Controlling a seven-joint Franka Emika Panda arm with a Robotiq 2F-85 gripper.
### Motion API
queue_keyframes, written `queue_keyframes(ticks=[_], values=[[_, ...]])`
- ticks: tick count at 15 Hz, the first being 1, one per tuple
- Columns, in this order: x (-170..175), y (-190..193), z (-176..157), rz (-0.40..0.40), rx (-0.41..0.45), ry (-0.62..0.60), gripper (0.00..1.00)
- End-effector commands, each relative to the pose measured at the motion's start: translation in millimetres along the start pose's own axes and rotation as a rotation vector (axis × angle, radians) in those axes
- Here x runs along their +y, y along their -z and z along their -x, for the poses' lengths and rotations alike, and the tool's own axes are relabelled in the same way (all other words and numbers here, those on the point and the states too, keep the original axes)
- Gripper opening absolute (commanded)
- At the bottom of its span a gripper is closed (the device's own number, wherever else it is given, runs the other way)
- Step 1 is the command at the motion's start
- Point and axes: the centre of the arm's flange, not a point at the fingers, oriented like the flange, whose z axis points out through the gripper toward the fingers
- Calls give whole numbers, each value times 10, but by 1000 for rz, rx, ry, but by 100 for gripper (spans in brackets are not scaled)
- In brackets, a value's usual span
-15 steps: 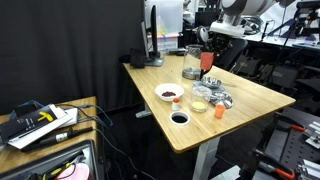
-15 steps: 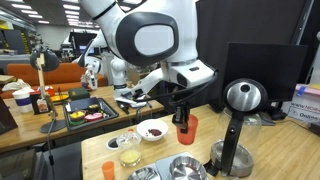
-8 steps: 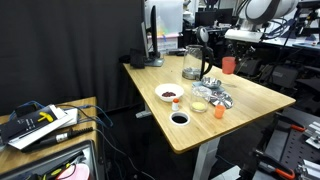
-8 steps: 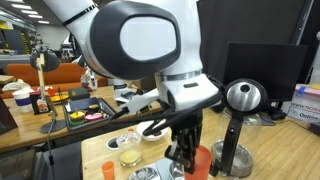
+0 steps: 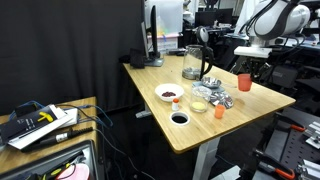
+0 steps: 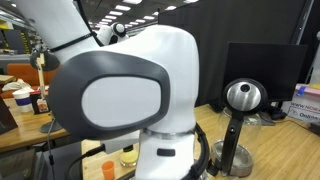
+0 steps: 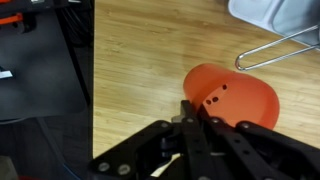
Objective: Pick the big orange cup and put it on the left side of the table
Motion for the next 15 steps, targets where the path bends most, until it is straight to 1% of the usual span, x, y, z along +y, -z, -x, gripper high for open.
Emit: queue_keyframes(ticks=[1, 7, 8, 9, 13, 15], values=[[96, -98, -6, 30, -33, -62, 1], [60, -196, 71, 39, -84, -102, 1], [51, -197, 83, 38, -89, -107, 19], [43, -195, 92, 38, -93, -110, 31], [42, -205, 98, 45, -107, -124, 57], [34, -178, 96, 34, -116, -122, 72]])
